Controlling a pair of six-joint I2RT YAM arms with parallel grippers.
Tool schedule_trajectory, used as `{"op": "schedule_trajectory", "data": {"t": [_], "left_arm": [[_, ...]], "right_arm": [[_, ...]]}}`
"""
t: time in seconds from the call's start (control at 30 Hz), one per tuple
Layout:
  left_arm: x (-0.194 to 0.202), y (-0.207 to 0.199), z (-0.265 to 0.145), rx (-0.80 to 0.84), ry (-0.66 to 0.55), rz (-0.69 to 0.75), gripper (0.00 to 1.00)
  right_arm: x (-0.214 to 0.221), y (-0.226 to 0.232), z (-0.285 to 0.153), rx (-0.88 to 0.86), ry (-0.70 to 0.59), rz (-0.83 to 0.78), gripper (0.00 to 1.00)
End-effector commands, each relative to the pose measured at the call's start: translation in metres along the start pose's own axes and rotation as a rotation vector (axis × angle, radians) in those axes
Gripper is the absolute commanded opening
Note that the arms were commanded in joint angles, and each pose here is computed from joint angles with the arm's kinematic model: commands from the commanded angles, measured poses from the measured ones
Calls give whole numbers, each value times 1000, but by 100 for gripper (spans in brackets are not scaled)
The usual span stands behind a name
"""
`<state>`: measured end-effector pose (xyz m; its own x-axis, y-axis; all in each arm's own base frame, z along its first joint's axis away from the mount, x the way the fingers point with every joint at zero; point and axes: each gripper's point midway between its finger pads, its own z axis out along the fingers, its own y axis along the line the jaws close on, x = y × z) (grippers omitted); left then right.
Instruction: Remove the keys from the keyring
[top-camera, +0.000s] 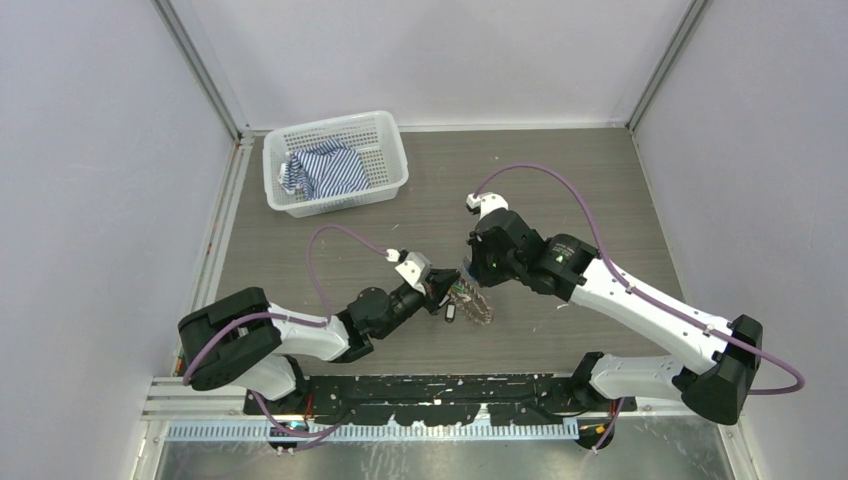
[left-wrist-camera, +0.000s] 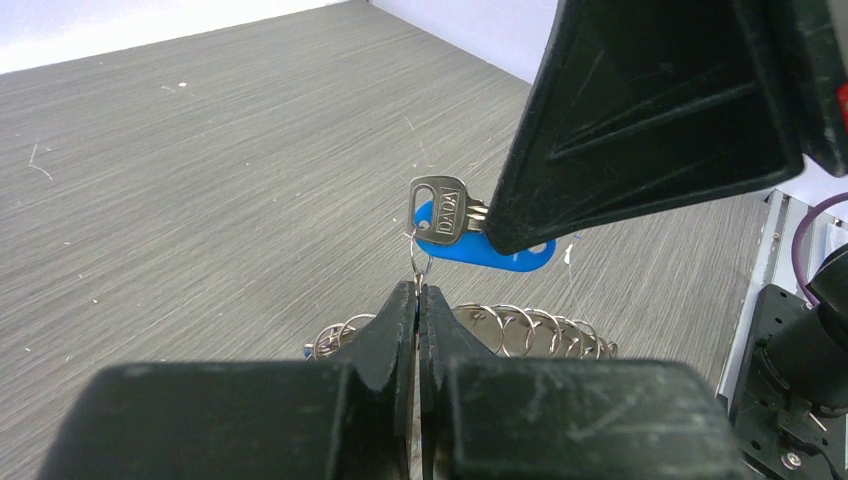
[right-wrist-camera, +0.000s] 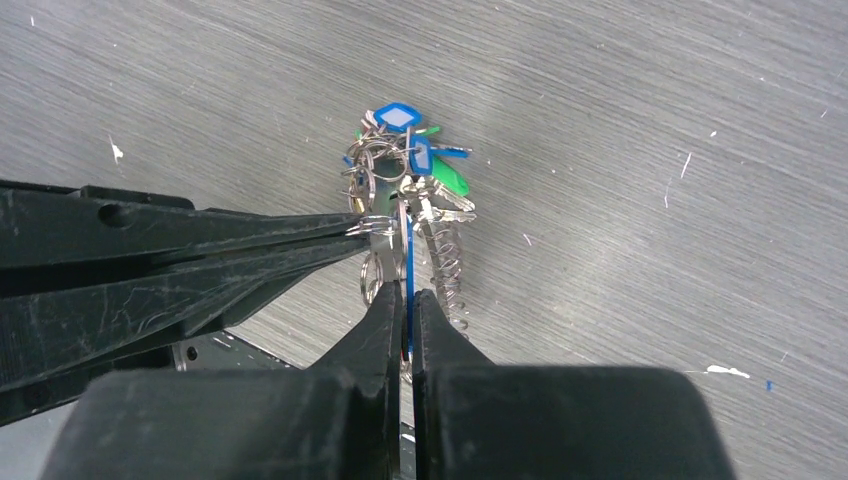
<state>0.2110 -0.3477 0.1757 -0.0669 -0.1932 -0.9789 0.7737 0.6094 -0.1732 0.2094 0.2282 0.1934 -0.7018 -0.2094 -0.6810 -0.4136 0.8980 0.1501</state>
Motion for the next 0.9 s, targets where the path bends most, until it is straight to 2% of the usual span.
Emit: {"op": "schedule_trajectory", "data": {"t": [0.0, 0.3, 0.43, 0.5, 0.7, 0.87], "left_arm": [[-17, -4, -6, 18, -65, 17, 1], [-18, -6, -6, 27, -79, 13, 0], [-14, 0, -8, -2, -71, 14, 26], [-14, 4, -9, -24, -69, 21, 30], [-12, 13, -13, -23, -31, 19, 31], [-18, 16, -14, 54, -2, 12, 30]], "right_arm": [[-18, -29, 6, 129, -81, 103, 1], [-13, -23, 12, 77, -62, 92, 1], [-24, -13, 3, 18, -83, 49, 1], [-27, -6, 0, -19, -86, 32, 1], [-30, 11, -7, -86, -93, -34, 1], [-30, 23, -11, -111, -99, -88, 1]]}}
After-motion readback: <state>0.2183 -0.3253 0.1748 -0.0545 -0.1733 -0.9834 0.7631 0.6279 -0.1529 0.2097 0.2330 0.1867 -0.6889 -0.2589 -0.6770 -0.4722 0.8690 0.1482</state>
